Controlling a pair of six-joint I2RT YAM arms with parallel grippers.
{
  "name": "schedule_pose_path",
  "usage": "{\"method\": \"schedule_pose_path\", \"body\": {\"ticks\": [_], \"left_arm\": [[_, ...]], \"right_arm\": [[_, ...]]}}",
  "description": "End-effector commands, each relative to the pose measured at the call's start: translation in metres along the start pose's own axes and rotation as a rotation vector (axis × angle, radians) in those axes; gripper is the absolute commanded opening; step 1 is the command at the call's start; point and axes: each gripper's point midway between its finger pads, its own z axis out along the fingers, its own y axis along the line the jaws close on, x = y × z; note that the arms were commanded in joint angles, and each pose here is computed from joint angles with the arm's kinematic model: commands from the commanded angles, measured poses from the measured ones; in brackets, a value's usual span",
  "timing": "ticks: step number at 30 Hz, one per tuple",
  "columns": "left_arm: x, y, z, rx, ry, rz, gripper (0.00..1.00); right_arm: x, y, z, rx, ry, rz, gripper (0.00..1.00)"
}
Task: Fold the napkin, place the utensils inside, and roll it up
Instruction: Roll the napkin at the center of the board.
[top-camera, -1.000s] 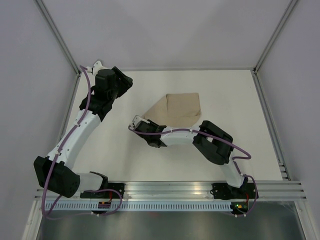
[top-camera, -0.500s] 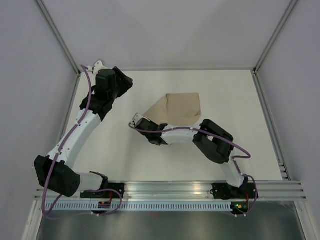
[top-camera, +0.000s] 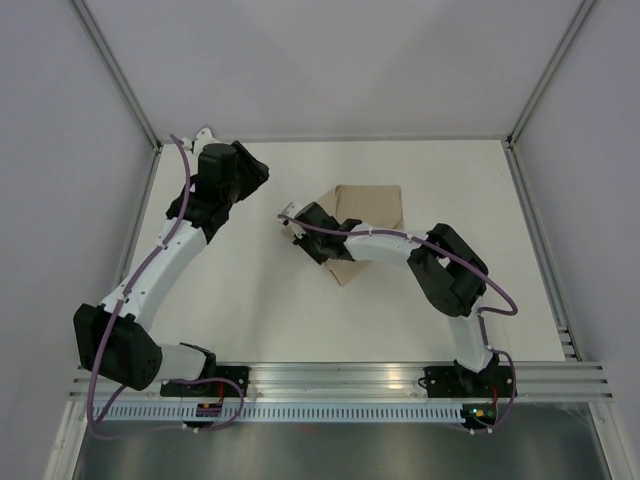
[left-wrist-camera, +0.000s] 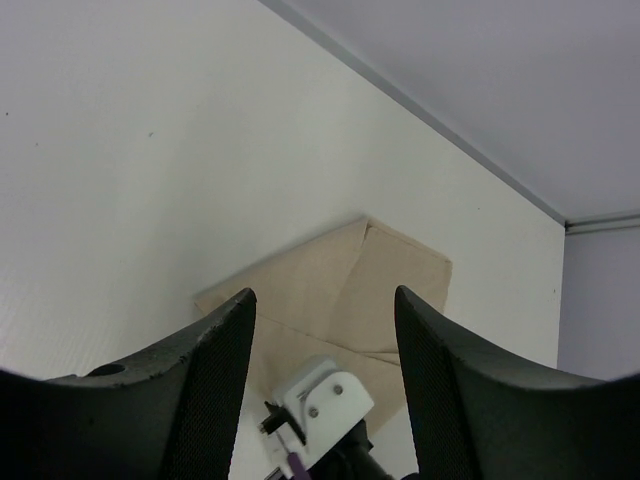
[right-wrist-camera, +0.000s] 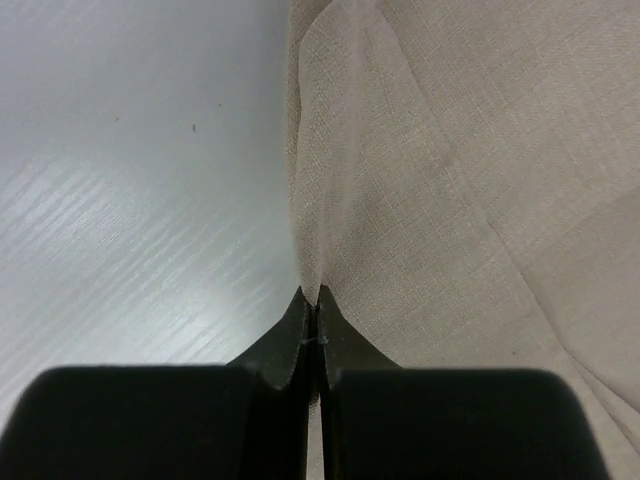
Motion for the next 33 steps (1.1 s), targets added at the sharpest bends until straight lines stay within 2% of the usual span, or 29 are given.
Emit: {"method": "schedule_pose_path", "body": {"ticks": [1, 9, 14, 19, 22, 27, 28, 29, 33], "left_arm": [[0.008, 0.007, 0.004, 0.009, 0.007, 0.023, 0.63], [0.048, 0.032, 0.018, -0.004, 0.068, 0.027, 0.61], [0.097, 0.055, 0.027, -0.008, 0.145, 0.065, 0.61], [0.133, 0.057, 0.030, 0.047, 0.169, 0.163, 0.61], [0.148, 0.058, 0.027, 0.096, 0.170, 0.272, 0.60], [0.157, 0.029, 0.017, 0.345, 0.131, 0.420, 0.63], [0.159, 0.027, 0.018, 0.361, 0.129, 0.444, 0.63], [0.169, 0.014, 0.010, 0.468, 0.166, 0.507, 0.63], [0.193, -0.026, -0.006, 0.693, 0.231, 0.664, 0.64]], "right_arm": [[0.060, 0.044, -0.003, -0.338, 0.190, 0.089, 0.00], [0.067, 0.043, -0.018, -0.599, 0.194, 0.236, 0.01], [0.075, 0.039, -0.025, -0.754, 0.210, 0.328, 0.00], [0.084, 0.036, -0.036, -0.950, 0.237, 0.420, 0.01], [0.093, 0.029, -0.038, -1.009, 0.248, 0.447, 0.00], [0.111, 0.023, -0.043, -1.123, 0.290, 0.470, 0.01], [0.118, 0.025, -0.046, -1.150, 0.339, 0.497, 0.01], [0.120, 0.025, -0.047, -1.183, 0.314, 0.462, 0.01], [0.134, 0.021, -0.055, -1.266, 0.381, 0.498, 0.00]]}}
